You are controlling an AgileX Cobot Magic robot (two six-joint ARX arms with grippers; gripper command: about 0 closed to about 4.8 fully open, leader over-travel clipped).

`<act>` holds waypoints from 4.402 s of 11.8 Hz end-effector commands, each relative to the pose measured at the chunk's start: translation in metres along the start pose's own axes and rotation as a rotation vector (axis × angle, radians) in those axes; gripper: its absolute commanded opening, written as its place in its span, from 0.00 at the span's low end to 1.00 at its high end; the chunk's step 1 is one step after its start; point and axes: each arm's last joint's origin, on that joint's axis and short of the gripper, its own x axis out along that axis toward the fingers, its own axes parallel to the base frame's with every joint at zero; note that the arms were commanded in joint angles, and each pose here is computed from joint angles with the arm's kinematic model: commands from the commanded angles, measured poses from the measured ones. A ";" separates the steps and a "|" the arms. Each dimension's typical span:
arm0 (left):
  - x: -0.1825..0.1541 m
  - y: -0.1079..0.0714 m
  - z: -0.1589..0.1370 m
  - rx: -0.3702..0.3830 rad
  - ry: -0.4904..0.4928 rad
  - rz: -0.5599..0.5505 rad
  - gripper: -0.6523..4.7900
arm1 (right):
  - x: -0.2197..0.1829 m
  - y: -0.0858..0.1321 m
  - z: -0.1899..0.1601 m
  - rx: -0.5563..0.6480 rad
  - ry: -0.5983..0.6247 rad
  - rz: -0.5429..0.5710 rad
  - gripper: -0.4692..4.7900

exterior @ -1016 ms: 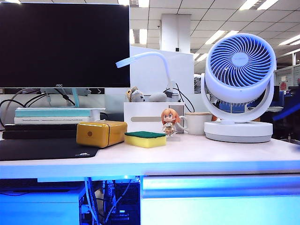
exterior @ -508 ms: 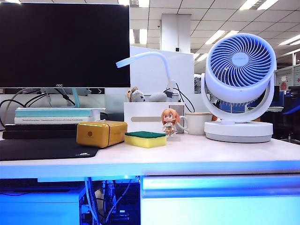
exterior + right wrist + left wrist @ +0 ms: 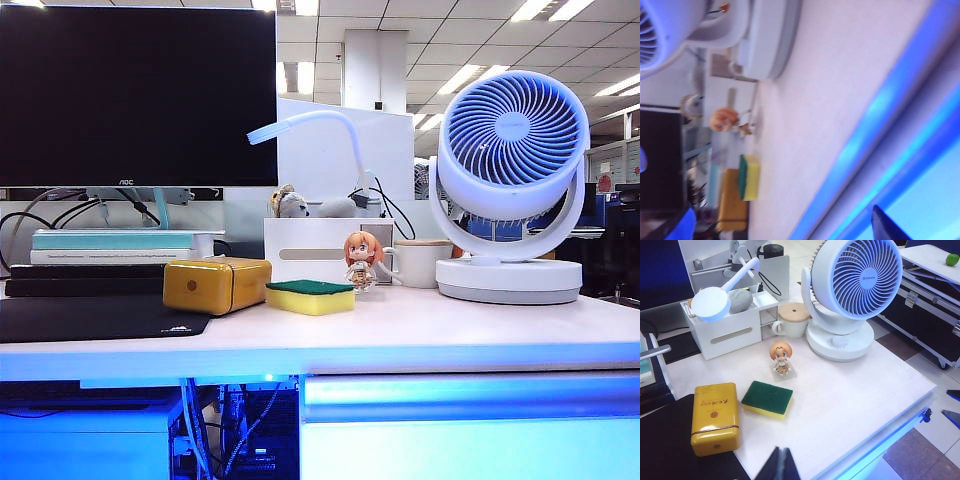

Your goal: Open the drawer, place the cleaning sponge inside, then close the drawer.

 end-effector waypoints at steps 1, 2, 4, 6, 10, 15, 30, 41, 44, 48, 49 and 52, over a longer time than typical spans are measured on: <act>-0.002 0.000 0.003 0.005 -0.019 0.000 0.11 | 0.017 -0.019 0.006 -0.008 0.038 0.007 1.00; -0.002 0.000 0.003 0.005 -0.018 0.000 0.11 | 0.025 -0.020 0.014 -0.056 0.033 0.018 1.00; -0.002 0.000 0.003 0.005 -0.019 0.000 0.11 | 0.035 -0.019 0.024 -0.052 0.033 0.019 1.00; -0.002 0.000 0.003 0.005 -0.018 0.001 0.11 | 0.035 -0.019 0.024 -0.042 0.057 0.031 1.00; -0.002 0.000 0.002 0.008 -0.016 0.001 0.11 | 0.034 -0.029 0.022 -0.045 0.021 -0.079 1.00; -0.001 0.000 0.002 0.008 -0.010 0.001 0.11 | 0.045 -0.031 0.030 -0.073 0.061 -0.031 1.00; -0.001 0.000 0.002 0.009 -0.009 0.001 0.11 | 0.050 -0.050 0.035 -0.090 0.126 0.021 1.00; 0.000 0.000 0.002 0.009 -0.008 0.001 0.11 | 0.068 -0.045 0.053 -0.180 0.246 0.170 1.00; 0.000 0.000 0.002 0.009 -0.008 0.001 0.11 | 0.068 -0.044 0.053 -0.185 0.257 0.181 1.00; 0.000 0.000 0.002 0.009 -0.008 0.001 0.11 | 0.067 -0.044 0.052 -0.184 0.295 0.203 1.00; 0.000 0.000 0.002 0.009 -0.008 0.001 0.11 | 0.066 -0.044 0.051 -0.172 0.303 0.204 1.00; 0.000 0.000 0.002 0.009 -0.009 0.001 0.11 | 0.055 -0.050 0.040 -0.115 0.311 0.171 1.00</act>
